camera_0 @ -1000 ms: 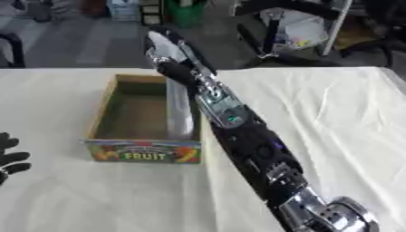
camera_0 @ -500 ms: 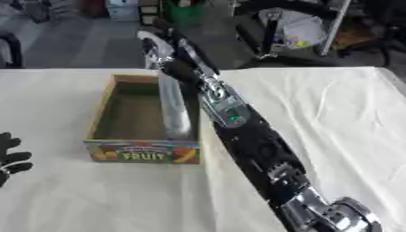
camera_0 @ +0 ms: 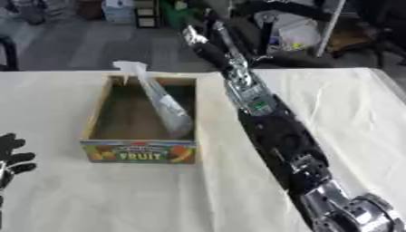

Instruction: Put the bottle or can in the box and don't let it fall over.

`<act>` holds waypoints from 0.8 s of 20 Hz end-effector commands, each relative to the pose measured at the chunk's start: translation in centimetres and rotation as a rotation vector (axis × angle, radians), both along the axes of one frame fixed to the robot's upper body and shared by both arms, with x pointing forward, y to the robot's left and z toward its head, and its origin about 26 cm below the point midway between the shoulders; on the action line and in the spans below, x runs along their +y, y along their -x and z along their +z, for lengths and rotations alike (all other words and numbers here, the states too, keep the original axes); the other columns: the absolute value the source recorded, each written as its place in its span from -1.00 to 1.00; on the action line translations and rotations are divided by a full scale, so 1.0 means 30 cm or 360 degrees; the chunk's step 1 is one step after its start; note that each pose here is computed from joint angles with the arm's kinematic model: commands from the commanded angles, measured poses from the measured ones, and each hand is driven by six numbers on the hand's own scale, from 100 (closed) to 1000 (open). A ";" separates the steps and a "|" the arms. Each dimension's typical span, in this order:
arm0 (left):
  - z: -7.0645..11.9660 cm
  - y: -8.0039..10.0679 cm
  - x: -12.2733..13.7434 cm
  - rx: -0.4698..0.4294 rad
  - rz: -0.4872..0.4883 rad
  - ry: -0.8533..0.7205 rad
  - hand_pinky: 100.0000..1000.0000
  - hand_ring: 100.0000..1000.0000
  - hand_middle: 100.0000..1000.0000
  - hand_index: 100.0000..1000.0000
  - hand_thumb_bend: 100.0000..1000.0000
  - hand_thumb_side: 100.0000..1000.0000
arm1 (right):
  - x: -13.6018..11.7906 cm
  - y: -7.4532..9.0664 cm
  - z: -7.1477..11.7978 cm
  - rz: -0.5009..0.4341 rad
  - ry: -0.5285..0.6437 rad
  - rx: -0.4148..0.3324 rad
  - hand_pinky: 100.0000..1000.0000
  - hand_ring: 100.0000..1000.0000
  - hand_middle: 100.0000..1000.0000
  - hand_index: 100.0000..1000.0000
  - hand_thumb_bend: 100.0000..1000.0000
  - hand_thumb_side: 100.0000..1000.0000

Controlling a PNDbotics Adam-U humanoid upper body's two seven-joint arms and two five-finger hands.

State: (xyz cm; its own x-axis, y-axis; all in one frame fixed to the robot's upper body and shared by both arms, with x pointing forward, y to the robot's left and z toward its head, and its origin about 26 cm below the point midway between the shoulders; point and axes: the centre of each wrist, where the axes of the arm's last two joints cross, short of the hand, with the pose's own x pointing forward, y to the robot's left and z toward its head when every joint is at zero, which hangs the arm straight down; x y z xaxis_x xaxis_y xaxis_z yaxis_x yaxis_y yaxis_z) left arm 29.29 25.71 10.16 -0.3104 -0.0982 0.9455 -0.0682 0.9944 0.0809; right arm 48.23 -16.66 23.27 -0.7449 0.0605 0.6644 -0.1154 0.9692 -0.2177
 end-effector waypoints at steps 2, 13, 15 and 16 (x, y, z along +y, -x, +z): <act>0.014 0.004 0.030 -0.0024 0.0051 -0.0036 0.24 0.22 0.32 0.54 -0.10 0.29 | -0.155 0.056 0.126 -0.0062 -0.0029 -0.0159 0.80 1.00 0.89 1.00 -0.85 -0.25; 0.030 0.014 0.082 -0.0062 0.0165 -0.0099 0.24 0.24 0.34 0.54 -0.10 0.29 | -0.532 0.309 -0.041 -0.0170 0.0081 0.0036 0.77 1.00 0.91 1.00 -1.00 -0.30; 0.033 0.015 0.086 -0.0067 0.0177 -0.0104 0.24 0.24 0.34 0.55 -0.10 0.29 | -0.555 0.343 -0.076 -0.0221 0.0074 0.0045 0.77 1.00 0.90 1.00 -1.00 -0.30; 0.033 0.015 0.087 -0.0069 0.0179 -0.0105 0.24 0.24 0.34 0.55 -0.09 0.20 | -0.560 0.359 -0.100 -0.0240 0.0051 0.0058 0.77 1.00 0.91 1.00 -1.00 -0.28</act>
